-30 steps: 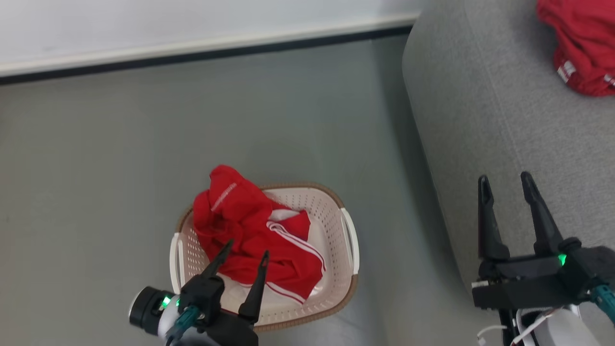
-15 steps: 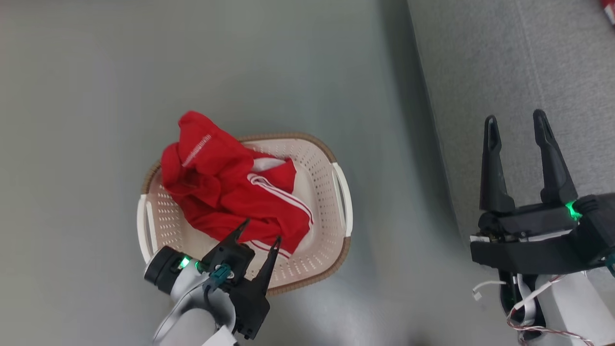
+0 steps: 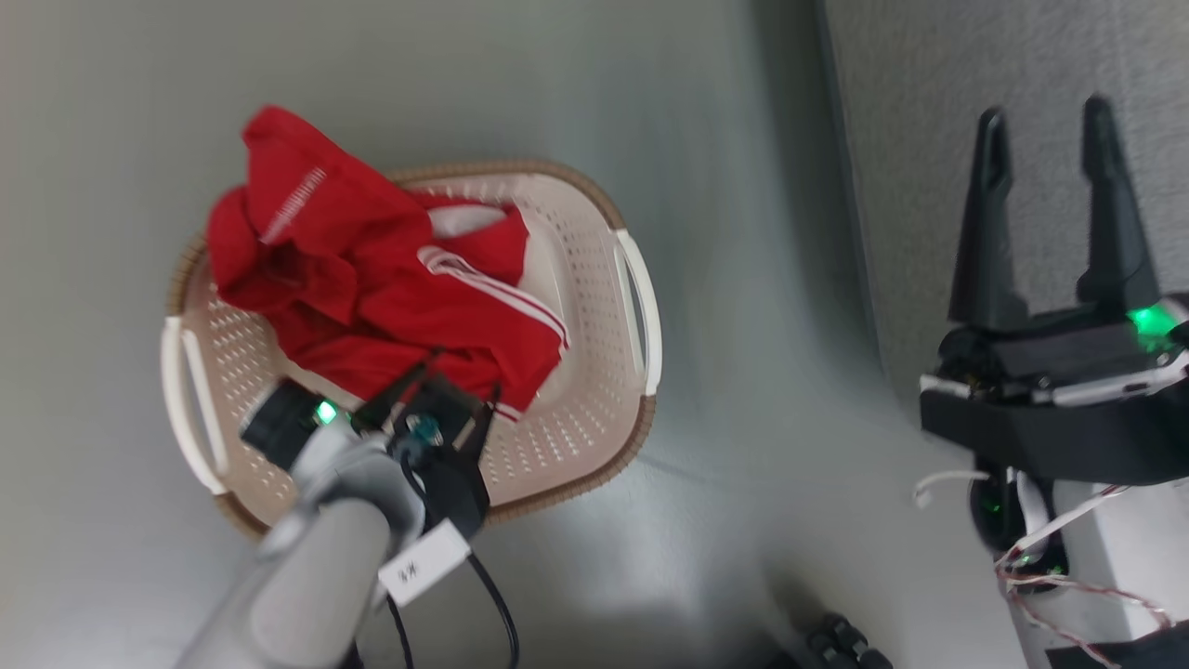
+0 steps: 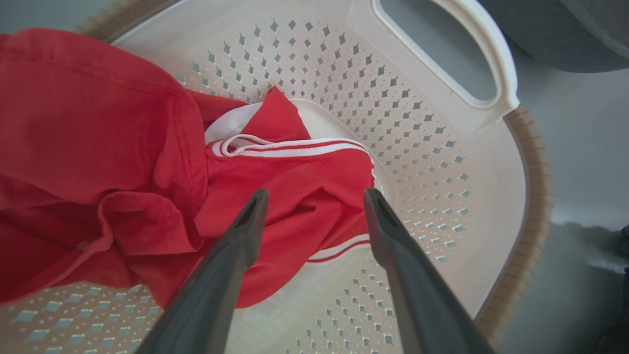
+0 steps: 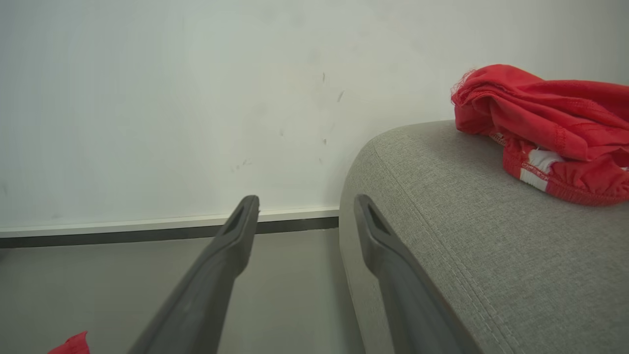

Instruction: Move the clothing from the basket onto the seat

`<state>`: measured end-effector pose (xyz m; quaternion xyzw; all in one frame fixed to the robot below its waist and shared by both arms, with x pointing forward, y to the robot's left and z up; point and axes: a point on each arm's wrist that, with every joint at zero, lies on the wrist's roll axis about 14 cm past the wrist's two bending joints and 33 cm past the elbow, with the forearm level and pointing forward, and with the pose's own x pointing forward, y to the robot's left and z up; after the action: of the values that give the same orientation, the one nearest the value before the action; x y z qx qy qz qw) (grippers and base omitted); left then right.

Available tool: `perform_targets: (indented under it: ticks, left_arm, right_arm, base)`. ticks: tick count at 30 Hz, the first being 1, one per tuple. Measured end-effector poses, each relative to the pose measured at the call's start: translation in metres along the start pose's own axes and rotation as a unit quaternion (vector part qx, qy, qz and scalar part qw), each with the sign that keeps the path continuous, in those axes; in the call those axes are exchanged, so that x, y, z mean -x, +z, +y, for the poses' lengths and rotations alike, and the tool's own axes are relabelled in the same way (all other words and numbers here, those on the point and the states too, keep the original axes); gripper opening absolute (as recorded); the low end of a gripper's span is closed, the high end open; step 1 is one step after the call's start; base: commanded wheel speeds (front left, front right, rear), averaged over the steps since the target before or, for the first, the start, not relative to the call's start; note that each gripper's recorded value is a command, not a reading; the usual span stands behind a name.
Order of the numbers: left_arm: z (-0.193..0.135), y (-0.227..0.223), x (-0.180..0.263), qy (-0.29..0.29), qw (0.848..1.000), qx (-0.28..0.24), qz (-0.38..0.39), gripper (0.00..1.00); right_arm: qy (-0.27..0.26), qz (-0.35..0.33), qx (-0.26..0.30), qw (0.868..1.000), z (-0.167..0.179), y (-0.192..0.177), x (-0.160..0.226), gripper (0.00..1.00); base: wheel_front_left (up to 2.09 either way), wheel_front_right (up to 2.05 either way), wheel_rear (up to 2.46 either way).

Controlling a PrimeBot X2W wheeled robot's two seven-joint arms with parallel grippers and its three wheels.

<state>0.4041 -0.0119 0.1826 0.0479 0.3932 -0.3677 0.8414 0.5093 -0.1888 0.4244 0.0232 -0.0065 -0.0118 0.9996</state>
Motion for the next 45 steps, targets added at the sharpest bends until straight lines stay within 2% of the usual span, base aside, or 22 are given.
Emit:
perform_targets:
  ticks: [8,14,19,38,39,40,42,43,45]
  left_arm:
    - [0.014,-0.021,-0.038,-0.015,0.999,-0.008,0.028,1.00]
    - [0.010,-0.053,-0.055,-0.029,0.998,0.006,0.062,1.00]
    - [0.005,-0.063,-0.066,-0.037,0.997,0.014,0.069,1.00]
    - [0.008,-0.068,-0.079,-0.038,0.996,-0.014,0.085,1.00]
    - [0.009,-0.067,-0.080,-0.035,0.996,-0.015,0.085,0.87]
    - [0.009,-0.067,-0.080,-0.035,0.996,-0.017,0.086,0.50]
    - [0.010,-0.071,-0.080,-0.035,0.995,-0.023,0.094,0.07]
    - [0.012,-0.070,-0.080,-0.032,0.995,-0.023,0.092,0.00]
    - [0.015,-0.066,-0.081,-0.027,0.996,-0.023,0.085,0.00]
  right_arm:
    - [-0.012,0.002,0.011,1.000,-0.010,-0.024,-0.019,1.00]
    - [-0.021,0.031,0.020,0.999,-0.018,-0.054,-0.020,1.00]
    - [-0.023,0.043,0.027,0.998,-0.021,-0.069,-0.021,1.00]
    - [-0.018,0.052,0.040,0.998,-0.017,-0.079,-0.016,1.00]
    - [-0.019,0.053,0.040,0.998,-0.018,-0.079,-0.016,1.00]
    - [-0.019,0.053,0.040,0.998,-0.018,-0.079,-0.016,1.00]
    - [-0.018,0.051,0.041,0.998,-0.017,-0.079,-0.016,1.00]
    - [-0.018,0.051,0.040,0.998,-0.016,-0.079,-0.016,1.00]
    - [-0.017,0.050,0.039,0.998,-0.016,-0.079,-0.017,1.00]
  base:
    - [0.00,0.00,0.00]
    - [0.00,0.00,0.00]
    - [0.00,0.00,0.00]
    - [0.00,0.00,0.00]
    - [0.00,0.00,0.00]
    - [0.00,0.00,0.00]
    - [0.00,0.00,0.00]
    - [0.00,0.00,0.00]
    - [0.00,0.00,0.00]
